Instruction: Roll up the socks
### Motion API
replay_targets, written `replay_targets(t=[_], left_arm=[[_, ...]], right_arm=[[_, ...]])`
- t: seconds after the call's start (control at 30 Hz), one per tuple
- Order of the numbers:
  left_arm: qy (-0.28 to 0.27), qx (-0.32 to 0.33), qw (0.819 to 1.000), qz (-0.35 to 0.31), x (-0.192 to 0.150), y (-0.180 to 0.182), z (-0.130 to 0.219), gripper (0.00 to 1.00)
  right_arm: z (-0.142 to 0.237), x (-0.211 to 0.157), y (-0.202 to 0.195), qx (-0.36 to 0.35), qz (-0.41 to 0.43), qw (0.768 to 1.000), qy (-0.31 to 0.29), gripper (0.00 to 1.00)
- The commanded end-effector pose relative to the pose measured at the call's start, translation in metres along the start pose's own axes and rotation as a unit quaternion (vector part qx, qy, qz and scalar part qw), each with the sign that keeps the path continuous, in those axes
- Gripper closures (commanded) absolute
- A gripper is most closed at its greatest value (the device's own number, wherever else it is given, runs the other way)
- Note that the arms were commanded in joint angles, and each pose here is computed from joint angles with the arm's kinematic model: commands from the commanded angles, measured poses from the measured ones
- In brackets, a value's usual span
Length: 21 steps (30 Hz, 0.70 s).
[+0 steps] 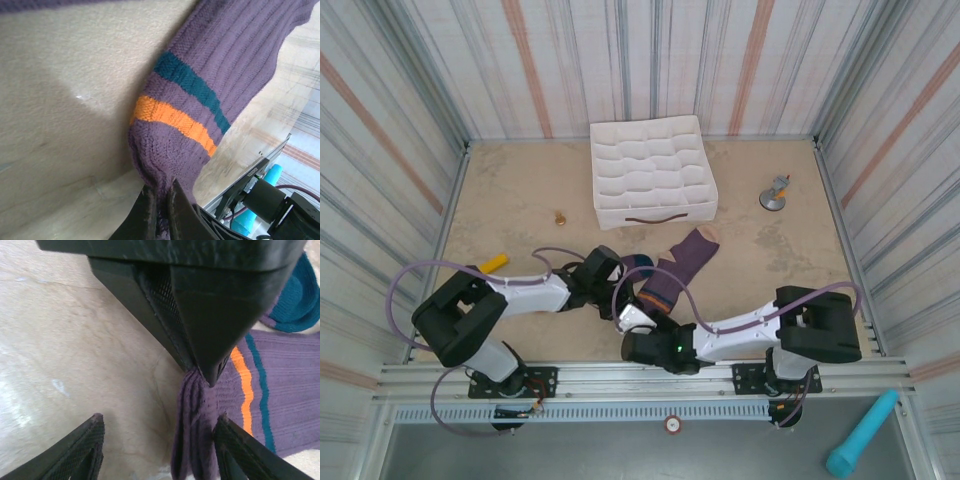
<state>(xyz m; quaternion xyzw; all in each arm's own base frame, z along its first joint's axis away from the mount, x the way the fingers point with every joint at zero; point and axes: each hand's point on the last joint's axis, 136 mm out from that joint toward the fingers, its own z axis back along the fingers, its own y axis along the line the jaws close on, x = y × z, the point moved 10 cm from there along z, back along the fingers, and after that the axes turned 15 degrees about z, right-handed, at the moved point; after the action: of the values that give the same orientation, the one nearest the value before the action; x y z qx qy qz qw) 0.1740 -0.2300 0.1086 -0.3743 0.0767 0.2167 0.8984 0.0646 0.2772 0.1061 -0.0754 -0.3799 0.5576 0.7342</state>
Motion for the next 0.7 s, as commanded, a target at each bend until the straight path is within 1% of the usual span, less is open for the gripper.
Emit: replay_targets(t=[0.0, 0.17, 0.33, 0.53, 0.67], left_arm=[[0.016, 0.017, 1.0, 0.006, -0.001, -0.001, -0.001, 1.0], [0.022, 0.023, 0.999, 0.007, 0.0, -0.002, -0.003, 1.0], [0.032, 0.029, 0.999, 0.012, 0.001, -0.001, -0.008, 1.0], [0.04, 0.025, 0.999, 0.016, 0.002, -0.004, -0.012, 1.0], [0.041, 0.028, 0.999, 0.017, 0.003, -0.003, -0.014, 1.0]], right_arm=[[-0.003, 0.001, -0.001, -0.038, 0.033, 0.999, 0.003, 0.42], [-0.004, -0.011, -0.001, -0.04, 0.029, 0.999, 0.011, 0.44], [-0.007, -0.019, 0.0, -0.043, 0.031, 0.998, 0.016, 0.53], [-0.011, -0.03, 0.001, -0.043, 0.027, 0.998, 0.028, 0.58], [-0.014, -0.032, 0.0, -0.048, 0.023, 0.998, 0.03, 0.64]])
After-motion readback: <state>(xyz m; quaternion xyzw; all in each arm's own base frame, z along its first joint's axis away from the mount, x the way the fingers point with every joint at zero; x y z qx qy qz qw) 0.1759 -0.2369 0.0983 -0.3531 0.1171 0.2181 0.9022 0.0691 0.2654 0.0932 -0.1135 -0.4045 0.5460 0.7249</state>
